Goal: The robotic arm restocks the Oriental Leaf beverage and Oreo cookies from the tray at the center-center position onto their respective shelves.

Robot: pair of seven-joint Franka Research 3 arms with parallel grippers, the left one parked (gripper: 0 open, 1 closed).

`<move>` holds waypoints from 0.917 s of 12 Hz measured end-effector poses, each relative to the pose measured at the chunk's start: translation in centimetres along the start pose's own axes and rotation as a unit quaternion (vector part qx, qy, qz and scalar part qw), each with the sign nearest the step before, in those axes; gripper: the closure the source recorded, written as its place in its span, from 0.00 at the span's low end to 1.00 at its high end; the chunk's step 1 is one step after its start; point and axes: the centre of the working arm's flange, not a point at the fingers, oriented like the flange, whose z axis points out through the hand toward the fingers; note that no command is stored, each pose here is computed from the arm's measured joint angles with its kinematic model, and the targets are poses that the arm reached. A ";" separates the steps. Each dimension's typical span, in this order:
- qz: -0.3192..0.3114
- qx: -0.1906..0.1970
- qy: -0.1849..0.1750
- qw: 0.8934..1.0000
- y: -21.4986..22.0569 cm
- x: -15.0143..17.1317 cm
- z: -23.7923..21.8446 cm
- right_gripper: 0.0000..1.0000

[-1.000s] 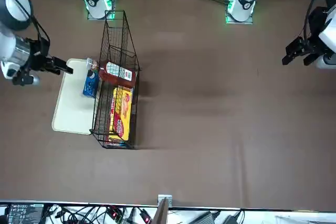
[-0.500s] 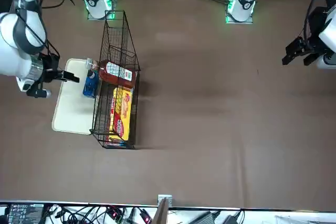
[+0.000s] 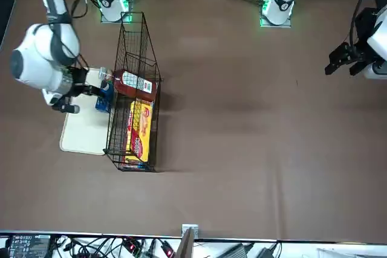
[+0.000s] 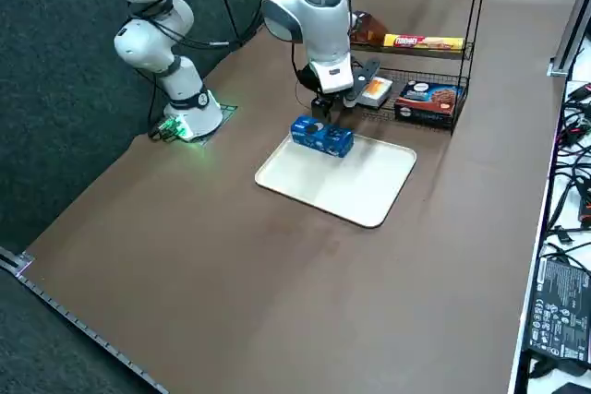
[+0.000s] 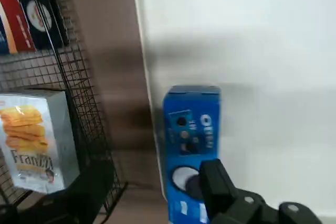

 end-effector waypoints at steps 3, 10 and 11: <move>-0.003 -0.014 0.006 1.000 -1.2 -1.4 3.0 0.00; -0.009 -0.042 0.000 0.999 0.7 -2.7 5.1 0.00; -0.007 -0.044 0.001 0.999 1.0 -2.9 5.4 0.00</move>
